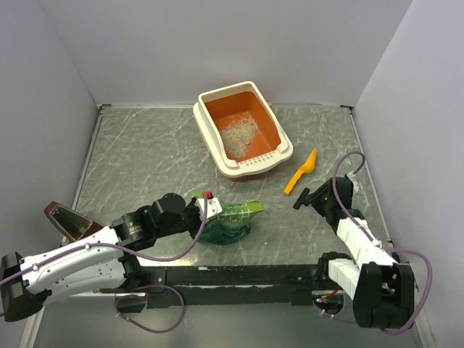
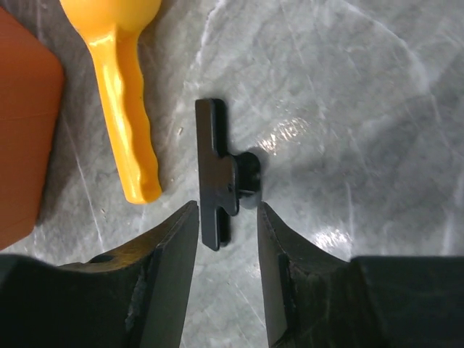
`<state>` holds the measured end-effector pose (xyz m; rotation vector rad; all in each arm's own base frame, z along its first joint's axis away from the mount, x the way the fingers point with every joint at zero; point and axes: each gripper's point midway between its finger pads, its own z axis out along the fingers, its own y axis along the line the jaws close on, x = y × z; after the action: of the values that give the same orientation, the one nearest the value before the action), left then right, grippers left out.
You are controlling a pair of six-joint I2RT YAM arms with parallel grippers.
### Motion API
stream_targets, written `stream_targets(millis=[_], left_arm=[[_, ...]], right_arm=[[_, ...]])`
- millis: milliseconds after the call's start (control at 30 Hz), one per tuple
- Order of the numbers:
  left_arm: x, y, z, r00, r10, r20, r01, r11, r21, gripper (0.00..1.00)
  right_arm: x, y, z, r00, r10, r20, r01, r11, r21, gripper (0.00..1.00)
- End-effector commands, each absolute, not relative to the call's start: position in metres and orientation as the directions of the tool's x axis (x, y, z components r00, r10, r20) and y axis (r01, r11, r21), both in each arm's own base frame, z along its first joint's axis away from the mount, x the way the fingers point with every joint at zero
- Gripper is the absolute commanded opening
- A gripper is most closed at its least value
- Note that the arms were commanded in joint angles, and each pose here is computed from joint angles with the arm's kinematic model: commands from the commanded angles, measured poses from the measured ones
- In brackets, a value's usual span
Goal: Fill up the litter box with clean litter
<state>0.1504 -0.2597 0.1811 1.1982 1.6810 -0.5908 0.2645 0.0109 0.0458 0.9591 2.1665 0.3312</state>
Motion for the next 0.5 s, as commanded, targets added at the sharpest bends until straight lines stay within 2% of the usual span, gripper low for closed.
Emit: stream_targets(millis=[0,467], left_arm=[[0.152,-0.267,0.197,-0.051,0.390,-0.920,0.906,0.405,0.122,0.01],[0.150,-0.268,0.195,-0.064,0.395,-0.917,0.911,0.399,0.108,0.01]], right_arm=[[0.277,0.011,0.046,-0.437,0.727,-0.530,0.511,0.686,0.519,0.43],[0.281,0.012,0.034,-0.458,0.727,-0.512,0.523,0.686,0.506,0.40]])
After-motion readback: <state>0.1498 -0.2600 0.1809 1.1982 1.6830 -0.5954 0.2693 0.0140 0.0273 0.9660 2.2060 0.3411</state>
